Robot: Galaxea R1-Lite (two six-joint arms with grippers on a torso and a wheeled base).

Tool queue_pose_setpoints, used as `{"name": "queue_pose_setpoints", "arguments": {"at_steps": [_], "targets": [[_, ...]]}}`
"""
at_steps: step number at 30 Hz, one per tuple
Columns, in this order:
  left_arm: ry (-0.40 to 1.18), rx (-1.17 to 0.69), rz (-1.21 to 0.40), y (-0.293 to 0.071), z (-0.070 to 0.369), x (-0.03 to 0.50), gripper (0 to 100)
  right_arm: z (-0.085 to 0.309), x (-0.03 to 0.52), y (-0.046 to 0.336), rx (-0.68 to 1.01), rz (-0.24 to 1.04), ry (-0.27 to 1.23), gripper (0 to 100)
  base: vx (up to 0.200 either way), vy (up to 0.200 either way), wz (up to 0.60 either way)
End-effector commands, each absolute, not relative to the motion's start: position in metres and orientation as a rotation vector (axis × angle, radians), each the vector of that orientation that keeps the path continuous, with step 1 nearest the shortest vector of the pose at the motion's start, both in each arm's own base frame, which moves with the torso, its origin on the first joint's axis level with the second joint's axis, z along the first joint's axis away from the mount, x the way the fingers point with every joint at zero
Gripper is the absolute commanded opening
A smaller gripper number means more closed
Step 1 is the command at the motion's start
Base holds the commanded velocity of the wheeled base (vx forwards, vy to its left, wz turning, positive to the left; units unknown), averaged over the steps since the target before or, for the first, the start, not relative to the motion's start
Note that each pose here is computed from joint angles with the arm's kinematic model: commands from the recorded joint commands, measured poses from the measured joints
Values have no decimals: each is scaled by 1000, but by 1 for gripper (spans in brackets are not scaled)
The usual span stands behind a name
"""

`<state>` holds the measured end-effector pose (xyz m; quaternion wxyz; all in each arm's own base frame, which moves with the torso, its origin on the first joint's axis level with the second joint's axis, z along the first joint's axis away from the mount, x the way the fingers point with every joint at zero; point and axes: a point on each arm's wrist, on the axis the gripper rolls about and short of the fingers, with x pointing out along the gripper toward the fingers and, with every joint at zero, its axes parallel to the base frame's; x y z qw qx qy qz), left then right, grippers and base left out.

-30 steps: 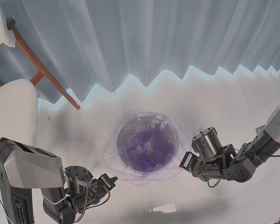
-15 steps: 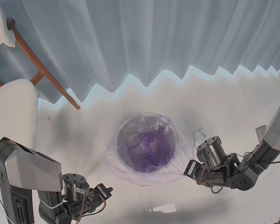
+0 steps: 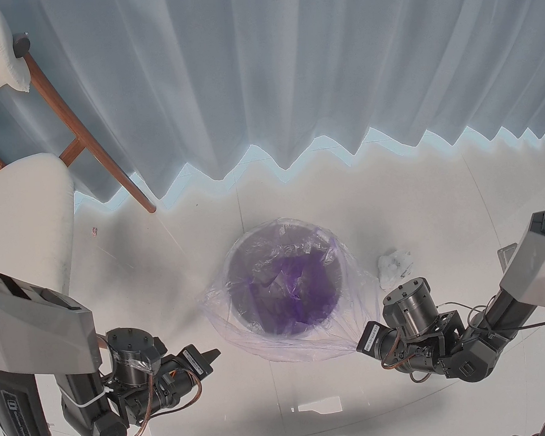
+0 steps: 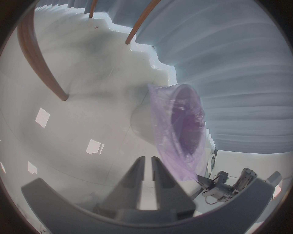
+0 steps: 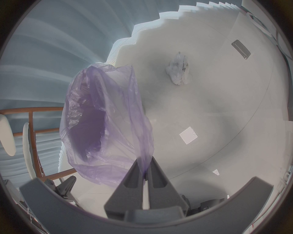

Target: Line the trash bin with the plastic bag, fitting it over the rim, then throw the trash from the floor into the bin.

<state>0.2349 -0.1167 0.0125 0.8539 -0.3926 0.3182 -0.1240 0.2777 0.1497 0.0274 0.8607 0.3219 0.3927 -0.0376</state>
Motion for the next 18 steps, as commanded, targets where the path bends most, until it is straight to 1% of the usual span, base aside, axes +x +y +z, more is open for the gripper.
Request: {"name": "queue_pose_setpoints", "arguments": {"at_steps": [1,2,5,11,18], "targets": [[611,-844,-305,-116,32,233,100,27,276,152,673,-75,827,0,0,0,0],[605,-847,-334,-120,33,237,100,27,276,152,671,-71,827,0,0,0,0],[576,-856,-353,-125,35,248,100,28,277,153,674,-68,822,0,0,0,0],[590,-852,-348,-133,19,264,100,30,275,156,672,-57,818,0,0,0,0],[586,-854,-341,-136,11,275,100,30,275,156,672,-59,820,0,0,0,0]]}}
